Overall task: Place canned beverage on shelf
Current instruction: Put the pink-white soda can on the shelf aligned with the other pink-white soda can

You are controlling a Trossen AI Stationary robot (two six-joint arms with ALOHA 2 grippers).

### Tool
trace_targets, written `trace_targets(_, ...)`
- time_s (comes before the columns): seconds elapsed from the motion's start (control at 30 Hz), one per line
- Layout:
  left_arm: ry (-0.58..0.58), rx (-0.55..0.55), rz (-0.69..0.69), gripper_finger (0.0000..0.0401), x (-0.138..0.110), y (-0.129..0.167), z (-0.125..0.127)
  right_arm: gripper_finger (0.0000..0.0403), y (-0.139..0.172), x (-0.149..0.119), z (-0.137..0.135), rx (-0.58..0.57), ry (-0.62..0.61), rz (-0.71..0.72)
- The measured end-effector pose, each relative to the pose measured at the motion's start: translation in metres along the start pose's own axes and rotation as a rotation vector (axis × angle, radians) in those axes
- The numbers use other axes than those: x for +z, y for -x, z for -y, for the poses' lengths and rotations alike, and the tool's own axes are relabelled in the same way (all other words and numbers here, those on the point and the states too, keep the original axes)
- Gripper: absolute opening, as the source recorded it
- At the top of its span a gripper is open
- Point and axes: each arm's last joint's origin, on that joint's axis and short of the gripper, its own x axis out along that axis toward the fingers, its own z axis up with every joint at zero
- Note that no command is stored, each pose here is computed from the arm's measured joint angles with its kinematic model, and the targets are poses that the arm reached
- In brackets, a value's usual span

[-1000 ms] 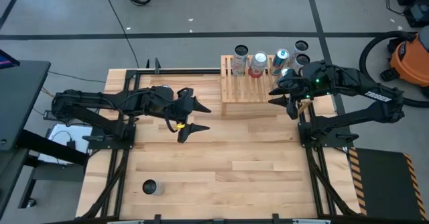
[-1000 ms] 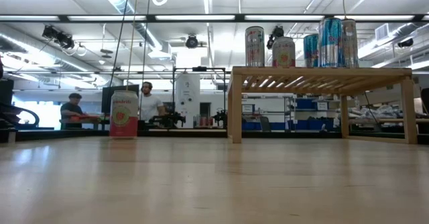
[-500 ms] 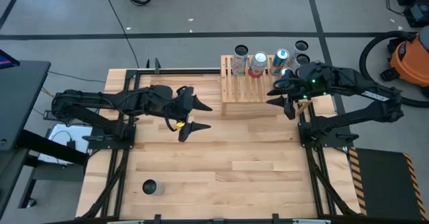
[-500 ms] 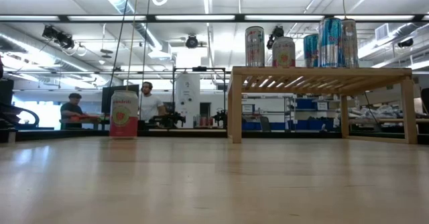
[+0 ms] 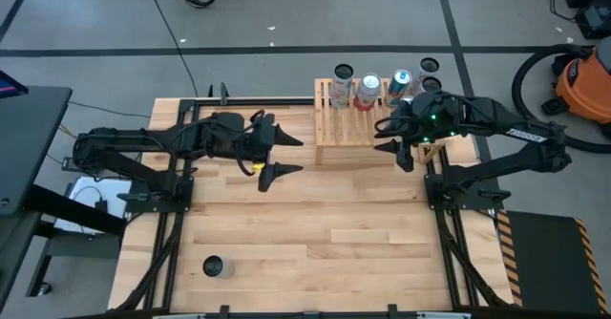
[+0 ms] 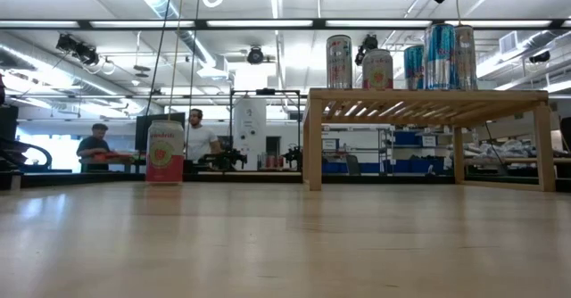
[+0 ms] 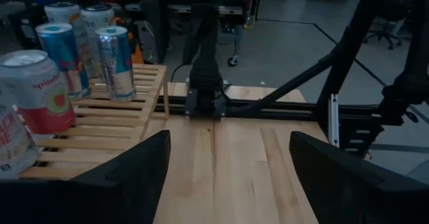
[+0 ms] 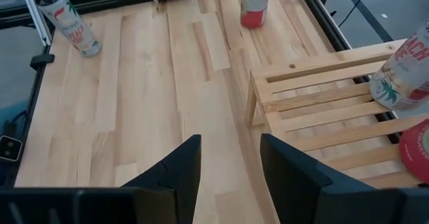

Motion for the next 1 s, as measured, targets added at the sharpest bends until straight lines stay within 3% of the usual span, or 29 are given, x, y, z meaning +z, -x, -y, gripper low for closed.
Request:
trace_targets(0.33, 0.036, 0.002, -0.004, 0.0394, 0.000, 0.000, -0.013, 0.0162, -0.001, 0.000, 0.000, 0.001, -0.018, -0.004)
trace_targets(0.9, 0.039, 0.028, 0.017, 0.0390, 0.001, -0.003, -0.016, 0.0162, -0.002, 0.000, 0.000, 0.003, -0.030, -0.006)
trace_targets(1.0, 0.101, 0.059, 0.028, 0.0390, 0.002, -0.003, -0.017, 0.0162, -0.002, 0.000, 0.000, 0.003, -0.030, -0.006)
